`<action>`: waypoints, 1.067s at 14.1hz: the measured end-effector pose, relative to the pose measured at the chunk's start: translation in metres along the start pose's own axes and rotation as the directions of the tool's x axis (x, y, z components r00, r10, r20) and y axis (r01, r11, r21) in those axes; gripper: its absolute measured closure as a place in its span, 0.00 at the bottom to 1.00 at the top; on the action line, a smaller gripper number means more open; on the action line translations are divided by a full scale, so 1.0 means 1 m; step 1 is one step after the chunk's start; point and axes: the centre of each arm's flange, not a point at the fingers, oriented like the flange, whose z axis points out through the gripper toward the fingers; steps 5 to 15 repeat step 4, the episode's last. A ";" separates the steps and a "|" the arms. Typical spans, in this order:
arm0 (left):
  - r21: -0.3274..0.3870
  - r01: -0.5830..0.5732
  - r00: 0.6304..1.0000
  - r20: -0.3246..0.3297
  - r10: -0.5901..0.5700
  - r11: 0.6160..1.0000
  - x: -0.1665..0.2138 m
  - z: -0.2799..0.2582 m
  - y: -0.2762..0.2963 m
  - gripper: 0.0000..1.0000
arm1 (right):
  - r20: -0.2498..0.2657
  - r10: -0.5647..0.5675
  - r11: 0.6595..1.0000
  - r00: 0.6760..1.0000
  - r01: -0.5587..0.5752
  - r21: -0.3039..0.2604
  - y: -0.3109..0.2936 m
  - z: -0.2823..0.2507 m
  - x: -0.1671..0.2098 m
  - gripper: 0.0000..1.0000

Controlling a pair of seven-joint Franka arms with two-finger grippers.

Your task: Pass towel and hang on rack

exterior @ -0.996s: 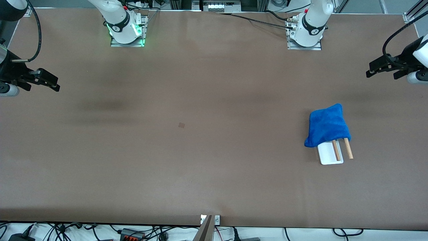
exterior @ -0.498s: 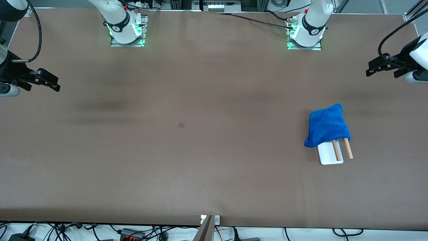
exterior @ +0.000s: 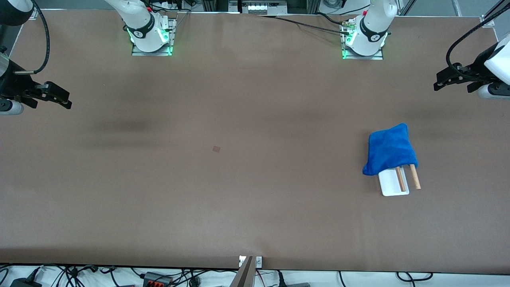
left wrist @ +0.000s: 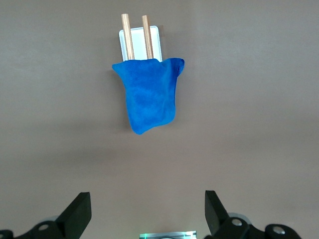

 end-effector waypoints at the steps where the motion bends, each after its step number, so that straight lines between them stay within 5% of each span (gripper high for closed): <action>1: 0.000 0.000 1.000 -0.001 0.000 1.000 0.000 0.000 0.000 0.00 | 0.000 0.000 1.000 1.000 0.000 0.000 0.000 0.000 0.000 0.00; 15: 0.000 0.000 1.000 -0.003 0.000 1.000 -0.001 -0.002 0.000 0.00 | 0.000 0.000 1.000 1.000 0.000 0.000 0.000 0.000 0.000 0.00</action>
